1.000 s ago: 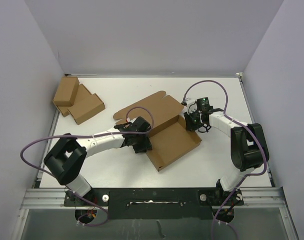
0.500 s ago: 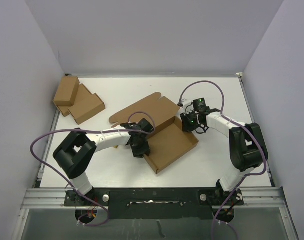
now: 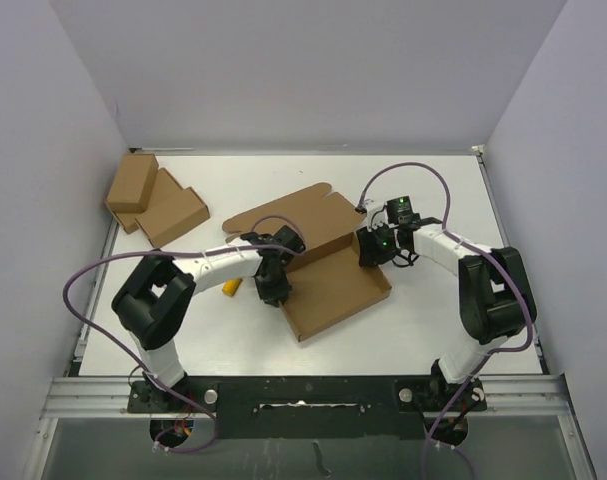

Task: Fold the paper box

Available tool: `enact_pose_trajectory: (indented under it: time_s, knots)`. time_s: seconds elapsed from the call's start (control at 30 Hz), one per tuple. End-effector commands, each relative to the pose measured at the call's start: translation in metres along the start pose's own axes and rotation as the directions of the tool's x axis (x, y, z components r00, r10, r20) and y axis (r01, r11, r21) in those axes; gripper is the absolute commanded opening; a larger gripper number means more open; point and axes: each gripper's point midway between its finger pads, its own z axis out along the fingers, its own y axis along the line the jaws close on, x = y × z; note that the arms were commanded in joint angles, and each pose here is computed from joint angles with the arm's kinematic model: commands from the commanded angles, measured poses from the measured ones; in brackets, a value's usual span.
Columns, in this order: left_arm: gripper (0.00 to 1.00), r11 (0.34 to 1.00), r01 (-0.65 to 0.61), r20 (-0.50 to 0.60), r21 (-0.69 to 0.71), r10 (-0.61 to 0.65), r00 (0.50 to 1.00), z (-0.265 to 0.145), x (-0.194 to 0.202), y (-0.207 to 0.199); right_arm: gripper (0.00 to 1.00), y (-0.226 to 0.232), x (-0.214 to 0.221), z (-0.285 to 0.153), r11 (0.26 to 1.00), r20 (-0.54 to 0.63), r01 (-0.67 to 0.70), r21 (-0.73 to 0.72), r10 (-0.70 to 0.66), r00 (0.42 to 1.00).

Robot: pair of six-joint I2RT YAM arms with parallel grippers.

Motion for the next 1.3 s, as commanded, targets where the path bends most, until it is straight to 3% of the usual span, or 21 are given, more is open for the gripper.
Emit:
enact_pose_trajectory:
  time_s: [0.0, 0.13, 0.27, 0.43, 0.63, 0.7, 0.87, 0.93, 1.1, 1.27]
  knots:
    - [0.0, 0.976, -0.217, 0.016, 0.026, 0.216, 0.976, -0.011, -0.031, -0.016, 0.37, 0.041, -0.038, -0.021, 0.985, 0.147, 0.051, -0.163, -0.027, 0.989]
    - [0.03, 0.951, -0.308, 0.012, -0.022, 0.308, 0.951, -0.013, -0.06, -0.012, 0.54, 0.043, -0.042, -0.027, 0.983, 0.168, 0.058, -0.173, -0.029, 0.985]
    - [0.29, 0.933, -0.357, 0.003, -0.036, 0.357, 0.934, -0.012, -0.079, -0.009, 0.59, 0.036, -0.042, -0.03, 0.986, 0.169, 0.04, -0.163, -0.012, 0.985]
    - [0.47, 0.925, -0.381, 0.013, 0.007, 0.381, 0.925, -0.018, -0.087, -0.02, 0.63, 0.028, -0.039, -0.029, 0.988, 0.156, 0.021, -0.15, 0.003, 0.988]
    - [0.49, 0.918, -0.393, 0.02, 0.052, 0.392, 0.92, -0.027, -0.085, -0.027, 0.63, 0.024, -0.037, -0.026, 0.991, 0.142, 0.014, -0.136, 0.005, 0.99]
    - [0.56, 0.913, -0.403, 0.033, 0.069, 0.401, 0.915, -0.032, -0.083, -0.028, 0.65, 0.023, -0.036, -0.025, 0.991, 0.137, 0.016, -0.132, 0.002, 0.991]
    - [0.67, 0.906, -0.411, 0.076, 0.097, 0.405, 0.911, -0.037, -0.077, -0.019, 0.84, 0.022, -0.033, -0.025, 0.991, 0.121, 0.033, -0.132, -0.017, 0.992]
    - [0.68, 0.909, -0.406, 0.079, 0.098, 0.4, 0.913, -0.038, -0.074, -0.015, 0.99, 0.02, -0.033, -0.026, 0.991, 0.118, 0.041, -0.125, -0.026, 0.993]
    - [0.68, 0.911, -0.397, 0.134, 0.114, 0.382, 0.915, -0.05, -0.074, -0.009, 0.98, 0.007, -0.033, -0.033, 0.994, 0.112, 0.048, -0.099, -0.036, 0.993]
    - [0.67, 0.901, -0.415, 0.33, 0.124, 0.357, 0.874, -0.083, -0.092, -0.002, 0.98, -0.003, -0.036, -0.052, 0.99, 0.143, 0.113, -0.082, -0.101, 0.985]
